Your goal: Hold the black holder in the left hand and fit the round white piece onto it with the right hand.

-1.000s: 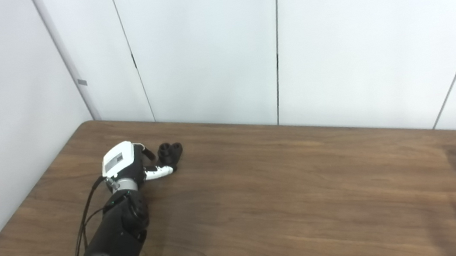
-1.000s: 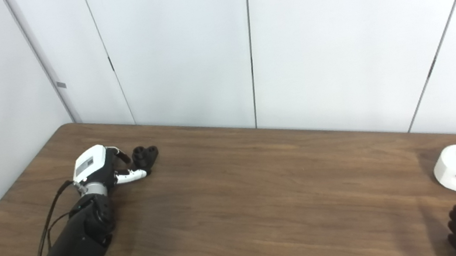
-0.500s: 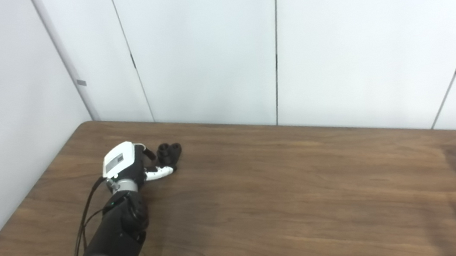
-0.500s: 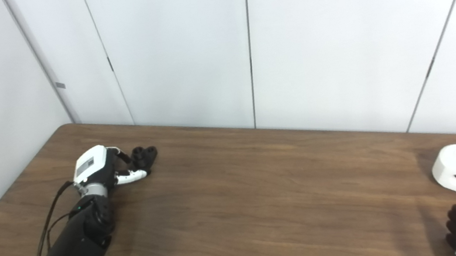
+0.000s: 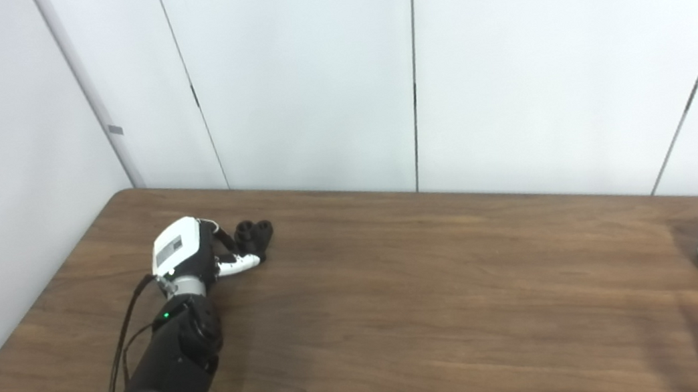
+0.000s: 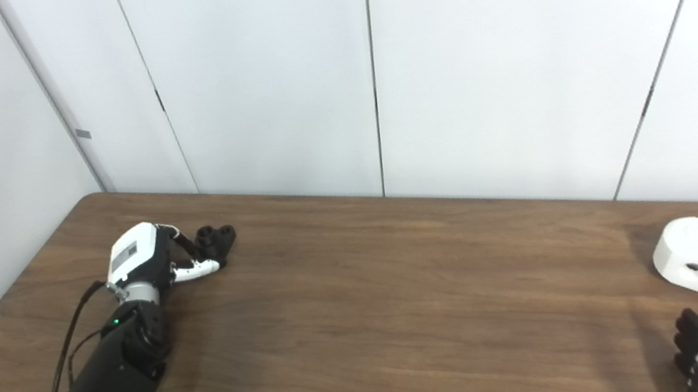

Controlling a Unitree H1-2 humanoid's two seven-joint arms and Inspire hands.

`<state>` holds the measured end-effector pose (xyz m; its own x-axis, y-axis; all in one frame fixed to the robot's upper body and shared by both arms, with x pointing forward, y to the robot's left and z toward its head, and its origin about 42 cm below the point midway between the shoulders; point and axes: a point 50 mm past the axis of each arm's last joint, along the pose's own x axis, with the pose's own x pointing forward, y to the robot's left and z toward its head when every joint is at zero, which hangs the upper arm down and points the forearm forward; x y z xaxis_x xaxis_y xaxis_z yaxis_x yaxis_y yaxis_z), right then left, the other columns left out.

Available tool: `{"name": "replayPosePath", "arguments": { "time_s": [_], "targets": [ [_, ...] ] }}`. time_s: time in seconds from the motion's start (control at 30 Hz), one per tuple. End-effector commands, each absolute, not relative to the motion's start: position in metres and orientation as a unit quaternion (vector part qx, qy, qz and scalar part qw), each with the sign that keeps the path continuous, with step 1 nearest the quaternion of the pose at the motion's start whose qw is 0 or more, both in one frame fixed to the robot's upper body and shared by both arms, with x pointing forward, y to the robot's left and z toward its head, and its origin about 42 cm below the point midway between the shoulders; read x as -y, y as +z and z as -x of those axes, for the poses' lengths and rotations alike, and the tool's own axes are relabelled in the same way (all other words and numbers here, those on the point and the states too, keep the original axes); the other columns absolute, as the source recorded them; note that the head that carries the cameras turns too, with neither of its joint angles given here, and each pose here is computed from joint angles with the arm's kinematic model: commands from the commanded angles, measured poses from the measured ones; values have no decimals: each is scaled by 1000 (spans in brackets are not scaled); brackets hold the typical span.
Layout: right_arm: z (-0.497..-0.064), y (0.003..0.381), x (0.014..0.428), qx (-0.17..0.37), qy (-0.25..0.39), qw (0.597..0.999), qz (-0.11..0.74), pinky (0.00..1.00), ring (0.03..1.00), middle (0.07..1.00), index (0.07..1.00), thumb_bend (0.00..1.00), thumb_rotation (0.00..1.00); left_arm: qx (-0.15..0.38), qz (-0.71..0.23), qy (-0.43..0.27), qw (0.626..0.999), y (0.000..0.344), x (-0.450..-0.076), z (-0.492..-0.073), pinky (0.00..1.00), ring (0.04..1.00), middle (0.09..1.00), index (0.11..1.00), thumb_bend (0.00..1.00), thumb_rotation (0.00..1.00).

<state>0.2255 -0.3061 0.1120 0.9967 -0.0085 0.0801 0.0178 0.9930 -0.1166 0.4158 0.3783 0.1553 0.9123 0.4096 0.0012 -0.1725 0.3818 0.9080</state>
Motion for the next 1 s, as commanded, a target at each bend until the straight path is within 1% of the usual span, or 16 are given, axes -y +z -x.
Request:
{"name": "replayPosePath", "arguments": {
  "time_s": [0.0,0.23,0.4,0.63,0.67,0.73,0.8,0.9,0.97],
  "targets": [
    [-214,97,297,13,-8,999,41,1000,1000,1000,1000,510,1000,-92,-526,187,825,167,-379,-425,872,873,775,483,524,59],
    [-213,98,296,13,-10,999,39,1000,1000,995,1000,492,1000,-79,-523,188,828,164,-377,-424,839,852,760,485,520,49],
    [-213,99,294,10,-14,999,36,1000,1000,994,1000,476,1000,-86,-513,181,835,166,-377,-423,815,855,770,486,517,48],
    [-213,98,294,8,-15,999,43,1000,1000,989,1000,514,1000,-82,-512,170,838,166,-381,-420,798,854,768,486,519,47],
    [-213,98,294,7,-16,999,44,1000,1000,988,1000,515,1000,-81,-512,167,839,166,-381,-418,784,850,765,485,519,47],
    [-212,98,294,7,-17,999,44,1000,1000,985,1000,516,1000,-78,-514,161,839,168,-379,-412,721,827,755,486,518,47],
    [-212,98,294,8,-17,999,39,1000,1000,985,1000,519,1000,-73,-515,153,840,170,-378,-407,690,818,755,485,518,47],
    [-211,98,294,8,-17,999,34,1000,1000,983,1000,525,1000,-63,-515,141,843,171,-377,-398,685,816,755,485,518,47],
    [-211,98,294,4,-16,999,36,1000,1000,985,1000,546,1000,-53,-510,128,849,173,-374,-391,713,825,751,485,518,45]
  ]
}}
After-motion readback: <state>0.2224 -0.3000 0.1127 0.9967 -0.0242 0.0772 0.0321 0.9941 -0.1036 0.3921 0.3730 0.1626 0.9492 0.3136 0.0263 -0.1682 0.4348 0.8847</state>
